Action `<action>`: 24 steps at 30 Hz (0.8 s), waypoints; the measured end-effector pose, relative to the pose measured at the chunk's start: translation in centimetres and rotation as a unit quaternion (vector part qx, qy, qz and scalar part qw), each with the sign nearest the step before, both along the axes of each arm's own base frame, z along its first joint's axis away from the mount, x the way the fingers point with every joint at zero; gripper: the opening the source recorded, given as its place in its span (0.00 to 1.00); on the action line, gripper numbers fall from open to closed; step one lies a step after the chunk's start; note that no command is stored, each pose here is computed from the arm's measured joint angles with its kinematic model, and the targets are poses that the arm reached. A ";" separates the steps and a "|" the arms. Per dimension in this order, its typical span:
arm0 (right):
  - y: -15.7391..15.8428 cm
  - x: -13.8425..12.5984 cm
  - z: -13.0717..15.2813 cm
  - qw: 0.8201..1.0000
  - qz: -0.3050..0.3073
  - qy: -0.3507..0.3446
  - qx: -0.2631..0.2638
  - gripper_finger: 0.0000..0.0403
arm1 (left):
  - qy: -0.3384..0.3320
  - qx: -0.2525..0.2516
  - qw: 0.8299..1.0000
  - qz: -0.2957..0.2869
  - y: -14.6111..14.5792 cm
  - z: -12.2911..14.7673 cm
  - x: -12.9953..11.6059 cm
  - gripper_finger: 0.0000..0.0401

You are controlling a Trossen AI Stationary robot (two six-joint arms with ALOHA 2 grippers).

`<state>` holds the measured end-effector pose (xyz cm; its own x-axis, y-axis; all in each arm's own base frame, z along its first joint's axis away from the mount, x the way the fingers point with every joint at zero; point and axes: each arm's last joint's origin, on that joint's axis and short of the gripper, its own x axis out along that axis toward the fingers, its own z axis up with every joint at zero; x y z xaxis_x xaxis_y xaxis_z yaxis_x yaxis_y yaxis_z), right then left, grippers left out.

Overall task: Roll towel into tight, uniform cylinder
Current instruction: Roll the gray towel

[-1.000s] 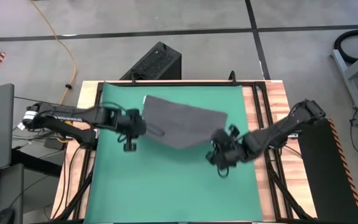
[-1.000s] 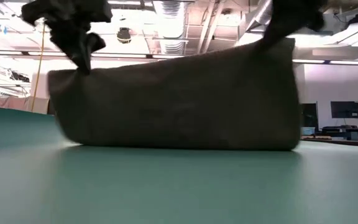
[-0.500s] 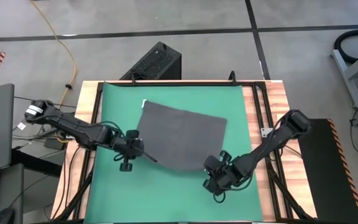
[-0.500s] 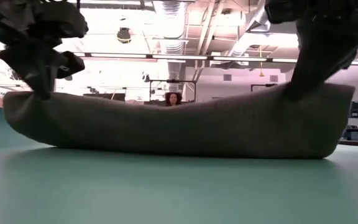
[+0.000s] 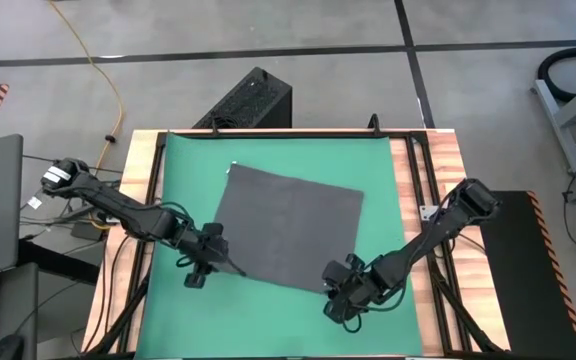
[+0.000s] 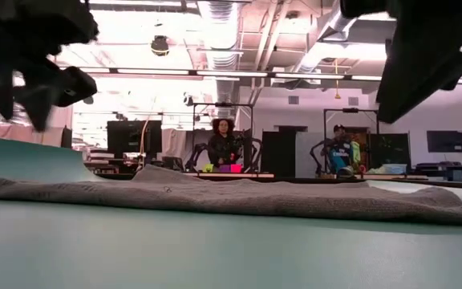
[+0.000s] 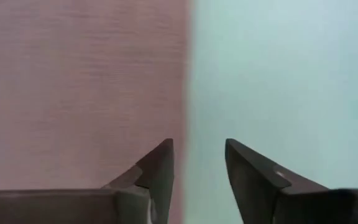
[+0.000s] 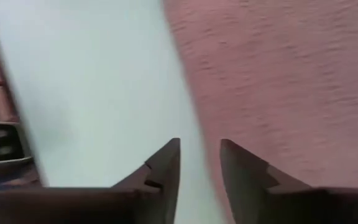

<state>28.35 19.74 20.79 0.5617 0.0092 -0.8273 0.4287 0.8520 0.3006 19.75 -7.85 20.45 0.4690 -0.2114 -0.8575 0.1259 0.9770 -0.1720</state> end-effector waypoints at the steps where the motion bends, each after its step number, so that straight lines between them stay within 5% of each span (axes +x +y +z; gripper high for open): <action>1: 0.2 0.0 0.2 1.000 0.001 -0.005 0.010 0.38 | -0.003 0.006 1.000 0.015 0.1 0.0 0.0 0.36; 6: 1.0 0.6 2.0 0.999 -0.001 -0.035 0.020 0.49 | -0.085 0.033 0.994 0.062 0.4 2.2 0.3 0.35; 12: -1.8 3.5 4.8 0.995 -0.029 -0.089 -0.038 0.51 | -0.236 0.125 0.951 0.158 2.5 7.5 -1.2 0.31; 15: -3.4 4.2 5.2 0.995 -0.017 -0.074 -0.070 0.51 | -0.269 0.118 0.936 0.193 3.7 8.6 -2.5 0.30; 21: -3.2 4.4 3.5 0.996 0.048 -0.014 -0.080 0.51 | -0.207 0.069 0.969 0.116 3.1 4.0 -3.2 0.30; 24: -2.4 4.8 1.9 0.994 0.073 0.010 -0.083 0.51 | -0.212 0.040 0.972 0.094 2.0 1.8 -2.5 0.30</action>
